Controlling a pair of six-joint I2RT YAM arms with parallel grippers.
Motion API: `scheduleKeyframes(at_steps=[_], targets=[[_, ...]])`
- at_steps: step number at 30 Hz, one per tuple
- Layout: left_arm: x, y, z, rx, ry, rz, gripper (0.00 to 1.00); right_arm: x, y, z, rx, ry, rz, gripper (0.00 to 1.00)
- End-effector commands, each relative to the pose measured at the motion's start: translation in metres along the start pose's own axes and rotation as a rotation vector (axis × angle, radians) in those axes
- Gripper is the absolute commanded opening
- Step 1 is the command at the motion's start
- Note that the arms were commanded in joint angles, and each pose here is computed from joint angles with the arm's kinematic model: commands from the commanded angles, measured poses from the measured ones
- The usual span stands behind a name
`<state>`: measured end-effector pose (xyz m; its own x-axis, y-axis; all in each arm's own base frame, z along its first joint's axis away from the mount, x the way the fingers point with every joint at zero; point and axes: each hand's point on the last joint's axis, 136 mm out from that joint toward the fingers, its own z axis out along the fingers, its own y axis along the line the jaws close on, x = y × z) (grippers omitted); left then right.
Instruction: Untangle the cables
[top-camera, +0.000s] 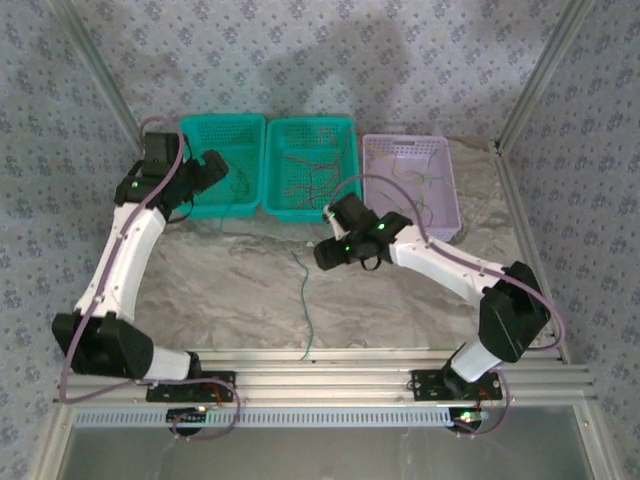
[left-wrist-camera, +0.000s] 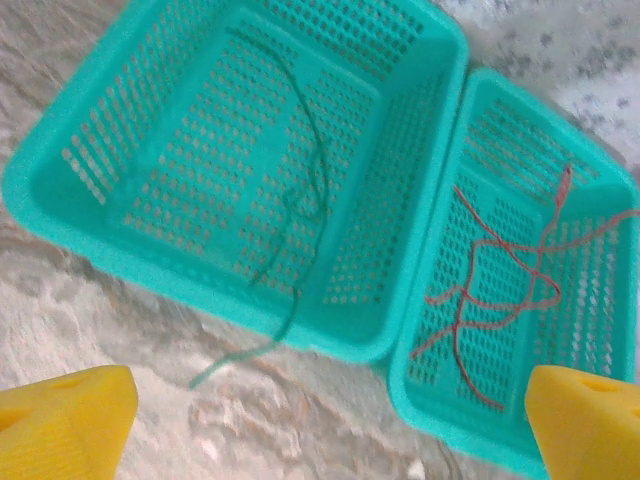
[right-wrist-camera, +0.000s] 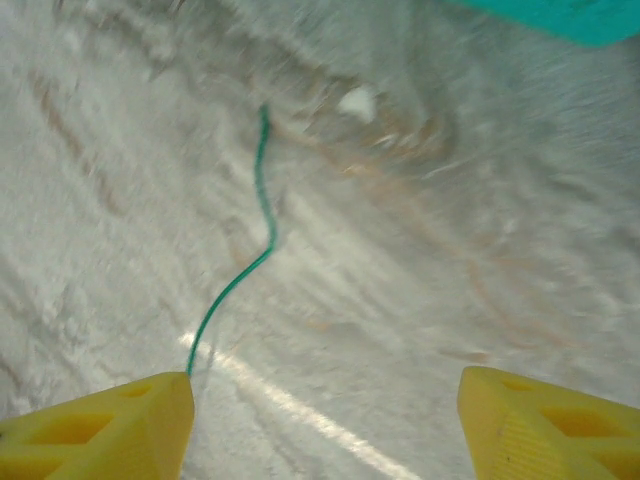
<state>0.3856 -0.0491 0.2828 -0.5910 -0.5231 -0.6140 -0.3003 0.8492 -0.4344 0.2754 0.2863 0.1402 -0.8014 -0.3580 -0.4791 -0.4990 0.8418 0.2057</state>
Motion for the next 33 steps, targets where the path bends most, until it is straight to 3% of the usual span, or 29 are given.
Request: scheduleKeyframes(at_steps=[1, 11, 22, 30, 33], targets=[[0.038, -0.010, -0.013, 0.060, 0.065, 0.024, 1.00, 0.015, 0.003, 0.015, -0.042, 0.026, 0.050, 0.72], [0.216, -0.004, -0.015, 0.012, 0.353, 0.210, 1.00, -0.001, -0.049, -0.034, 0.043, -0.110, 0.141, 0.73], [0.325, -0.006, 0.022, -0.082, 0.588, 0.348, 0.97, -0.011, -0.077, -0.089, 0.065, -0.241, 0.202, 0.73], [0.367, -0.029, 0.050, -0.095, 0.645, 0.397, 0.80, -0.009, -0.080, -0.104, 0.062, -0.286, 0.215, 0.73], [0.379, -0.034, 0.061, -0.104, 0.676, 0.410, 0.60, -0.003, -0.082, -0.109, 0.072, -0.275, 0.221, 0.73]])
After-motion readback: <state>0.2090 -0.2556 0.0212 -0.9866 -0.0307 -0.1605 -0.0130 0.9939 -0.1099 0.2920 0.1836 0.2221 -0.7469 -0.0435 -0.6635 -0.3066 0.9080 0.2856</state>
